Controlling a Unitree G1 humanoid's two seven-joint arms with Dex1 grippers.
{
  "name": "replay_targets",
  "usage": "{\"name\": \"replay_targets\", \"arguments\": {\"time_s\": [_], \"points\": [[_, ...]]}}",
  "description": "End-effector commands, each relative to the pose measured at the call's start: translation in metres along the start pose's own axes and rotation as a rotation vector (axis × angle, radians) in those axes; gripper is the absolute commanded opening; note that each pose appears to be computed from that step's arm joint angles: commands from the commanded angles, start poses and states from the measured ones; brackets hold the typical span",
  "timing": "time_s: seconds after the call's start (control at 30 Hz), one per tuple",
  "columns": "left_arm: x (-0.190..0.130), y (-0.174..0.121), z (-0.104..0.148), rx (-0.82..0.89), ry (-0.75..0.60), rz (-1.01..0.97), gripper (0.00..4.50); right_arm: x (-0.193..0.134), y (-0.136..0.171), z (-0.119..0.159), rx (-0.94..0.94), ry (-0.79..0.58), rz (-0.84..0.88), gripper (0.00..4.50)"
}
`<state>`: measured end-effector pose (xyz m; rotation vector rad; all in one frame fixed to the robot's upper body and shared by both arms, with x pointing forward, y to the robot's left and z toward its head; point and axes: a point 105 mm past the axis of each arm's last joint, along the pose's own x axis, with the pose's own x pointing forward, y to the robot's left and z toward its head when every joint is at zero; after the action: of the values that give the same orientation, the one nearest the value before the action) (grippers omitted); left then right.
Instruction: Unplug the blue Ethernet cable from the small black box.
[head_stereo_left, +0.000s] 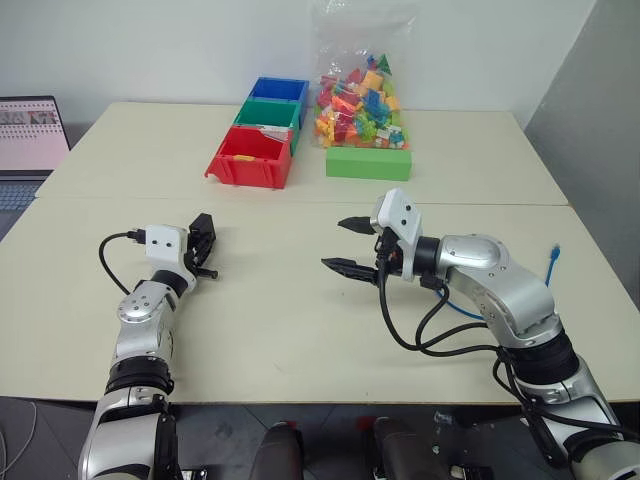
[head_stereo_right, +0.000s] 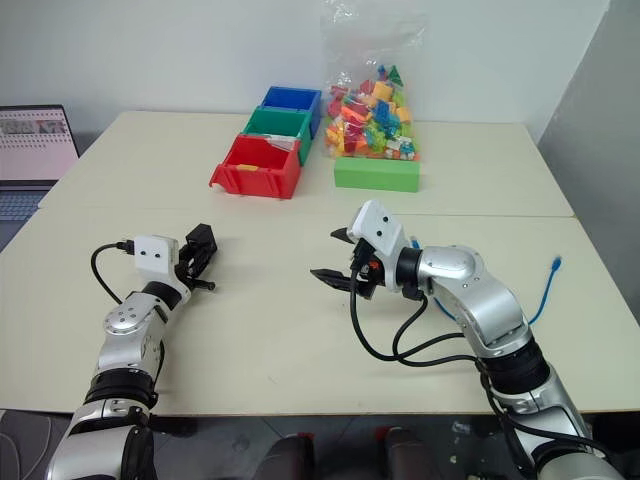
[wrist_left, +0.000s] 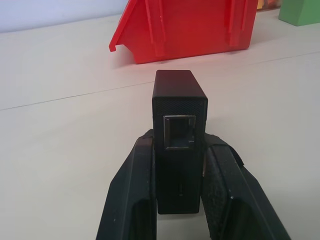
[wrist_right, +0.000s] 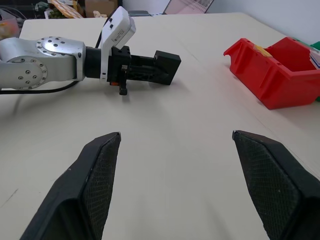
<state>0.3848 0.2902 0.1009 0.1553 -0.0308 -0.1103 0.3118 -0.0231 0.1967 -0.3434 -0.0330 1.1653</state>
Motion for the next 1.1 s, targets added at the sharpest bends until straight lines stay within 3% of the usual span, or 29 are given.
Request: {"name": "replay_targets", "arguments": {"time_s": [0.03, 0.4, 0.5, 0.6, 0.73, 0.9, 1.1], "points": [[-0.005, 0.005, -0.002, -0.057, -0.006, 0.006, 1.91, -0.001, 0.001, 0.016, -0.047, -0.036, 0.002, 3.78], [-0.017, 0.007, -0.005, -0.104, 0.024, 0.034, 4.35, 0.000, 0.002, 0.014, -0.048, -0.030, 0.008, 3.78], [-0.026, 0.008, -0.004, -0.090, 0.056, 0.041, 4.35, -0.002, 0.002, 0.009, -0.046, -0.015, 0.009, 3.78], [-0.047, 0.013, 0.017, -0.041, 0.019, 0.061, 4.35, -0.013, -0.005, -0.008, -0.022, 0.030, -0.029, 3.78], [-0.063, 0.014, 0.023, 0.020, 0.129, 0.015, 4.35, -0.030, -0.007, -0.021, 0.023, 0.053, -0.051, 3.78], [-0.078, 0.017, 0.051, 0.096, 0.212, -0.109, 4.35, -0.062, -0.015, -0.025, 0.068, 0.067, -0.070, 3.78], [-0.087, 0.014, 0.086, 0.123, 0.209, -0.279, 4.35, -0.093, -0.022, -0.022, 0.106, 0.080, -0.046, 3.78]]}}
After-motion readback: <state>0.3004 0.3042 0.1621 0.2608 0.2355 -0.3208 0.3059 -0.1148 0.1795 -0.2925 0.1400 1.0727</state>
